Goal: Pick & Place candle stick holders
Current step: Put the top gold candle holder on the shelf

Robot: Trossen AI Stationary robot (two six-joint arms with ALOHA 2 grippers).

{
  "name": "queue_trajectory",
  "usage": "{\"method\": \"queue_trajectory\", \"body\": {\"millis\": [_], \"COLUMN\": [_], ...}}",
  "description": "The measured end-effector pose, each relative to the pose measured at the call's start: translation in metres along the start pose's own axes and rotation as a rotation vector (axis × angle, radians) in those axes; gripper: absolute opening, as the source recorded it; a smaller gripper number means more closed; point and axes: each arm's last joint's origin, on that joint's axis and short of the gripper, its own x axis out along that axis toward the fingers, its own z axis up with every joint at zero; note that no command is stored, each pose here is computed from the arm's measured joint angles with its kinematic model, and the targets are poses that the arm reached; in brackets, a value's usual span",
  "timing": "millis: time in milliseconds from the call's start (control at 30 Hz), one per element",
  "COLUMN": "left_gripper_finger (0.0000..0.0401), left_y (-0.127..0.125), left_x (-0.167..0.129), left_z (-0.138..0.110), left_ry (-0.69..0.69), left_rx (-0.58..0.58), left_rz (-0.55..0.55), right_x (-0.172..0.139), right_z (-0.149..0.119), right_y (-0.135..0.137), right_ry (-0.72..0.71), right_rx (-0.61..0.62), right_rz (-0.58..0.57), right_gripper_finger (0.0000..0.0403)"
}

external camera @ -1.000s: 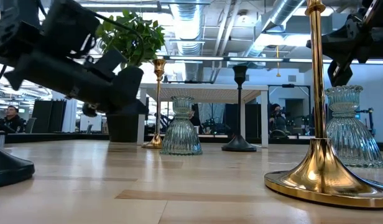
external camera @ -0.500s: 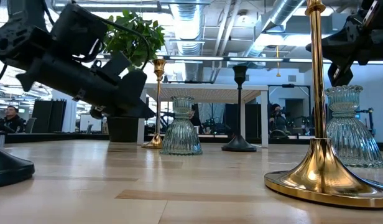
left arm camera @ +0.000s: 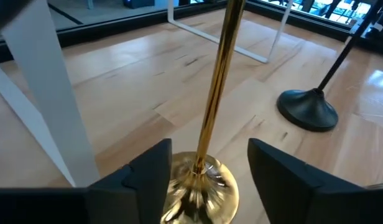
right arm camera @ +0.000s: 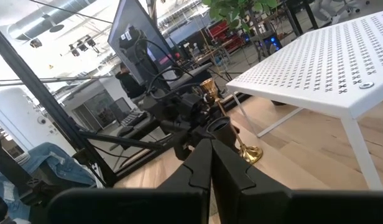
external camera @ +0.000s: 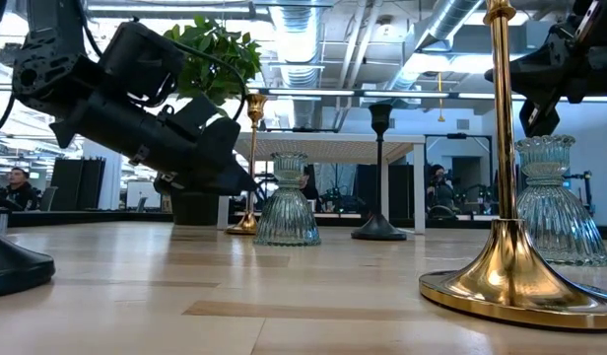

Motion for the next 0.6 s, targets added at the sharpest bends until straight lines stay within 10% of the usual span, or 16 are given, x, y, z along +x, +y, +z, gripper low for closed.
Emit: {"method": "queue_trajectory", "body": {"millis": [600], "left_gripper_finger": [0.0196], "left_y": [0.003], "left_x": [0.008], "left_z": [0.012], "left_ry": [-0.060], "left_rx": [-0.079], "left_rz": [0.017], "right_x": [0.000], "right_z": [0.000], "right_y": [0.000], "right_ry": [0.000], "right_rx": [0.000], "right_rz": [-0.001], "right_gripper_finger": [0.0000]}}
